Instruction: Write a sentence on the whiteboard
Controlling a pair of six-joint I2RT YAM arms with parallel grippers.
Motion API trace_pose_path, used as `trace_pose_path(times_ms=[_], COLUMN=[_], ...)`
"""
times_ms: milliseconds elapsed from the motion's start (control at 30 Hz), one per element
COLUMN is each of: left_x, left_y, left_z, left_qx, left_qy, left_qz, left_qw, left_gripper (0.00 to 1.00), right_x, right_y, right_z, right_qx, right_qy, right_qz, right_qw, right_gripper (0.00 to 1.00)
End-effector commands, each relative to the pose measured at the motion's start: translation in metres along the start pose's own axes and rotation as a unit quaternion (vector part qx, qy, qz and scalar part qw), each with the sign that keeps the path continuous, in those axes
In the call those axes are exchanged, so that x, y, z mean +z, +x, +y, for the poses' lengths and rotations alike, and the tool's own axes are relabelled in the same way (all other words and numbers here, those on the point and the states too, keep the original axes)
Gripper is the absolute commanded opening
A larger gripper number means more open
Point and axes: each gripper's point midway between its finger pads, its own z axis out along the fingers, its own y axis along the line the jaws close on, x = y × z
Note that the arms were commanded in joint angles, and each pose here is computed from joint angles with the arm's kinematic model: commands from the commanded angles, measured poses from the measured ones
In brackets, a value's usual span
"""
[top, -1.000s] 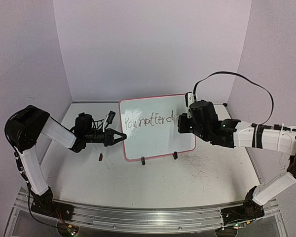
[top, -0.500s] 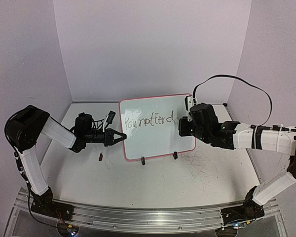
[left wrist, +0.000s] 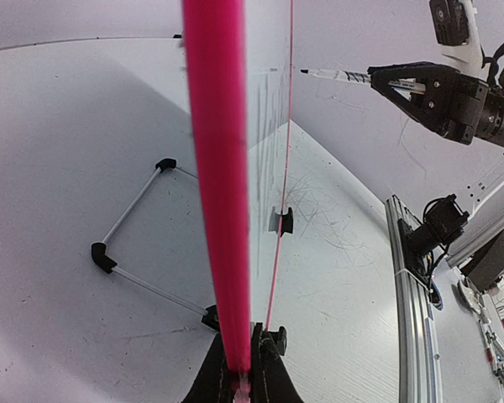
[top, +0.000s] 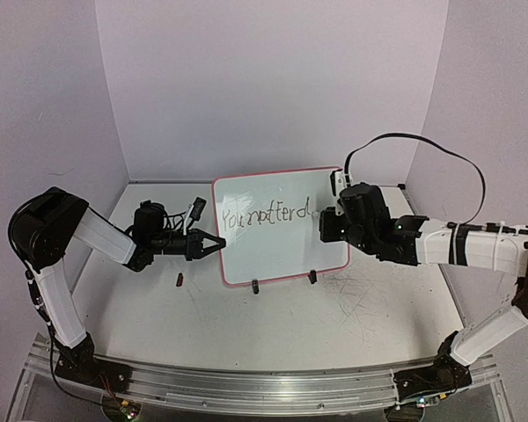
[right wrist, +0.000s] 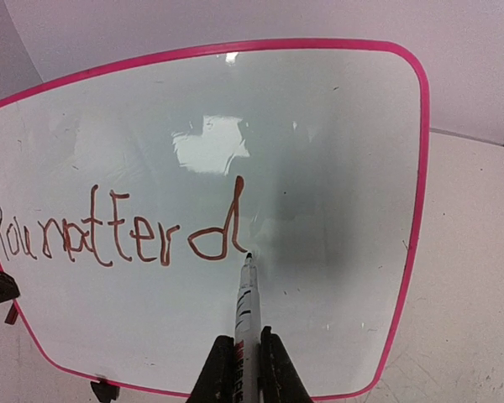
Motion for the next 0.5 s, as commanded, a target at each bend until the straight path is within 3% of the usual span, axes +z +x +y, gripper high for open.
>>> trace_pose_path(times_ms=[0, 467], left_x=[0.002, 0.003], left_y=[-0.009, -0.008], left_z=[0.011, 0.01], left_qx=[0.018, 0.018], left_qy=[-0.039, -0.037], left_qz=[-0.005, -0.003], left_qw=[0.999, 0.999], left_gripper=[0.0, 0.0], right_x=[-0.005, 0.008], right_y=[-0.023, -0.028], right_z=[-0.003, 0.008], right_qx=[0.018, 0.018], right_qy=[-0.012, -0.023], right_qz=[-0.034, -0.036], right_qw=[0.999, 0.999], right_gripper=[0.0, 0.0])
